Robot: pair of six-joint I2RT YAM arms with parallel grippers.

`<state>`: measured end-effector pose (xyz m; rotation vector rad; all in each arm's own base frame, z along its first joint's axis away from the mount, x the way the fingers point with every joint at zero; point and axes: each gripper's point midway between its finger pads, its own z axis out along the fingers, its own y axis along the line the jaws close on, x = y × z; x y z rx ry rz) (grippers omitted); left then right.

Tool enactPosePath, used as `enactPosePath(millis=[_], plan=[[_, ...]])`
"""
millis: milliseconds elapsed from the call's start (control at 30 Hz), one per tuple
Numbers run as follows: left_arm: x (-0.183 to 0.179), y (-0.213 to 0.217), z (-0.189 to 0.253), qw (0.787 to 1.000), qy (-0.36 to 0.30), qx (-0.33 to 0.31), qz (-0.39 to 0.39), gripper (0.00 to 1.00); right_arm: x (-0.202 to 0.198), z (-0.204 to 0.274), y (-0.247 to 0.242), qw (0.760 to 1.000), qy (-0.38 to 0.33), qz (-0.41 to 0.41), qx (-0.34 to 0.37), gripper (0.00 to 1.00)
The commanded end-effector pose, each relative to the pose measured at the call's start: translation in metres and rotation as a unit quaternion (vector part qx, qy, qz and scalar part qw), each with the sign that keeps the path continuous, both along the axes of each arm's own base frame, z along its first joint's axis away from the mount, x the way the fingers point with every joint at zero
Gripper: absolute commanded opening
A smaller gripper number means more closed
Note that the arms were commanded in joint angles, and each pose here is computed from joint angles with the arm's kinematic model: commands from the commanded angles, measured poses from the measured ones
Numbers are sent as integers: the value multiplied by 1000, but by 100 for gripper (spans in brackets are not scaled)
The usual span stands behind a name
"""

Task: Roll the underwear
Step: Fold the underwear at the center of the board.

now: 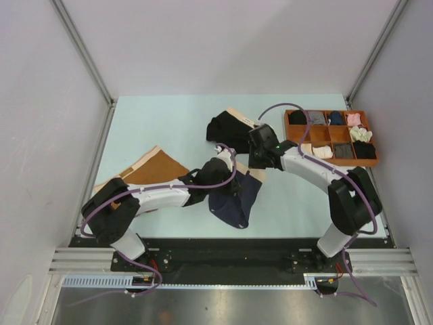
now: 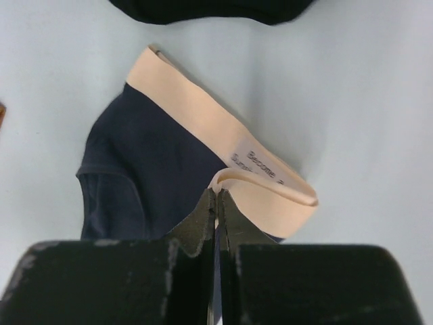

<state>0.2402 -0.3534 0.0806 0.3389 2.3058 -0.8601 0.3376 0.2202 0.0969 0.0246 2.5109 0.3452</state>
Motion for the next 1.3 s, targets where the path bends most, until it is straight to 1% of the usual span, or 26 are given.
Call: enactPosePath(millis=[0,33,67,133,300,367,633,667,933,1033,1267], plan=[[3,20,7,1000,-4,9,-4,0,26,10,22,1000,-27,-10,-3,0],[4,24,7,1000,-1,13,-1,0,33,17,27,999,-33,-10,-1,0],[9,31,6,1000,0,16,7,0,33,8,31,1000,-23,-7,-7,0],[13,41,6,1000,1,18,14,0,38,10,37,1000,-23,-5,-11,0],[18,53,8,1000,-3,25,16,0,43,6,55,999,-19,6,-25,0],[22,63,4,999,0,33,24,0,47,9,60,999,-22,7,-23,0],[39,88,-7,997,-3,59,51,0,58,-5,74,999,-13,15,-31,0],[37,92,-11,996,6,68,51,0,58,-7,73,999,-8,16,-37,0],[44,100,-14,995,6,80,56,0,67,-10,79,999,-7,21,-43,0],[49,113,-18,992,3,102,70,0,69,-13,83,999,-4,26,-42,0],[54,120,-21,992,7,106,69,0,73,-27,86,998,9,27,-50,0]])
